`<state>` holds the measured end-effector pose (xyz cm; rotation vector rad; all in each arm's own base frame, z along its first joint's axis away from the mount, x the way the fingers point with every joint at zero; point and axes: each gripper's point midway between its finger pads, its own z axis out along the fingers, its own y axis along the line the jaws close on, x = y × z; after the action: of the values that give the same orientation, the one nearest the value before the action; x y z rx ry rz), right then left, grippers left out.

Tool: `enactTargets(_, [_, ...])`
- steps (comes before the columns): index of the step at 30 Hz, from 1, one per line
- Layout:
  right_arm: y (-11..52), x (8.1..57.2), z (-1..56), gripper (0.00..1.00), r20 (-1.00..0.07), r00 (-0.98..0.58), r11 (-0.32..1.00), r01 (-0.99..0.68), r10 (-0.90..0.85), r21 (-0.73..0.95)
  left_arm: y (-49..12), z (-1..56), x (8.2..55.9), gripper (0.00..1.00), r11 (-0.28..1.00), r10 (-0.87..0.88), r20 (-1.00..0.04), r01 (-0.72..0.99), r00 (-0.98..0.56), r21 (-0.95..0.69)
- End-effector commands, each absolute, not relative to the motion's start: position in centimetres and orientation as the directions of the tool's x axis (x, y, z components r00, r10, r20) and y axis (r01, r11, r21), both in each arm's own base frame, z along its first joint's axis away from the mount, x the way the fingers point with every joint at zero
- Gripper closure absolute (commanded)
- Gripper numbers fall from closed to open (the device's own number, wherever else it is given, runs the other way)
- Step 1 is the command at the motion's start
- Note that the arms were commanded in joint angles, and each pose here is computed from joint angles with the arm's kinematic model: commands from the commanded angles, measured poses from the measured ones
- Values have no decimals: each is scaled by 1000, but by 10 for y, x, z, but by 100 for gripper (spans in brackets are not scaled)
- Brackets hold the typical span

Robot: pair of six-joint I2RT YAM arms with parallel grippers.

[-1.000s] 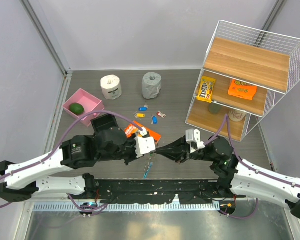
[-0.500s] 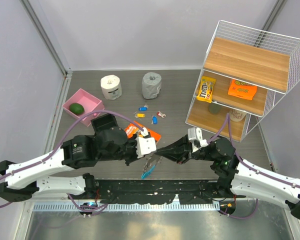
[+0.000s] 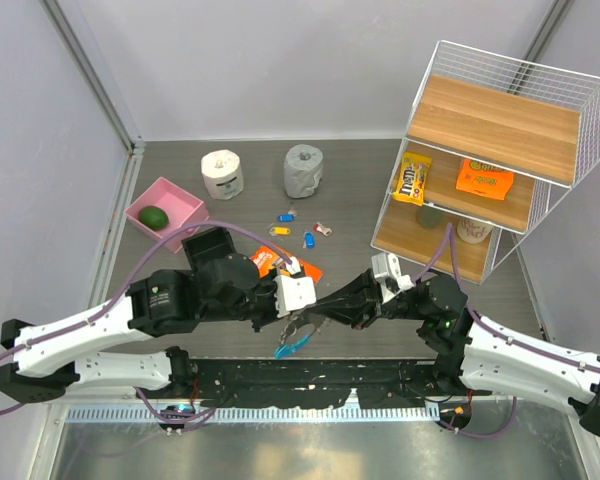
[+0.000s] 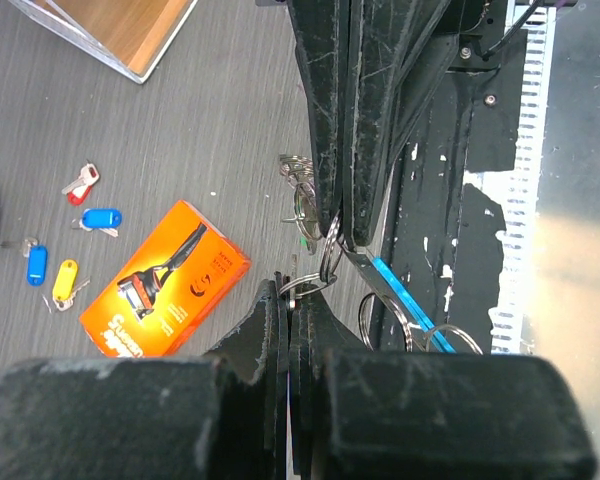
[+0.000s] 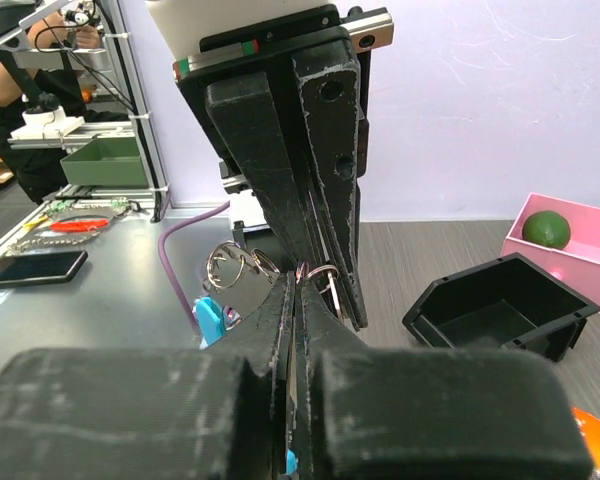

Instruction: Remove the keys from the keyring

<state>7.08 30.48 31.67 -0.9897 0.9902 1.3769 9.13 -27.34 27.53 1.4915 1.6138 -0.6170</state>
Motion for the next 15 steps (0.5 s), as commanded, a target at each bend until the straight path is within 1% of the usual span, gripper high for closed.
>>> enactTargets(1, [296, 55, 370, 95, -900, -2, -95, -995, 436, -43, -273, 276, 101, 100, 194, 568, -819, 956, 73, 220])
enactTargets(6, [299, 55, 370, 95, -901, -41, -110, -994, 432, -8, -276, 278, 100, 100, 187, 559, -825, 959, 76, 215])
enactTargets(11, [301, 52, 367, 95, -907, -74, -138, -990, 415, 17, -265, 283, 112, 100, 248, 569, -818, 932, 81, 265])
enactTargets(15, [305, 50, 353, 95, -930, -113, -160, -985, 349, 60, -255, 292, 122, 100, 297, 575, -814, 905, 86, 305])
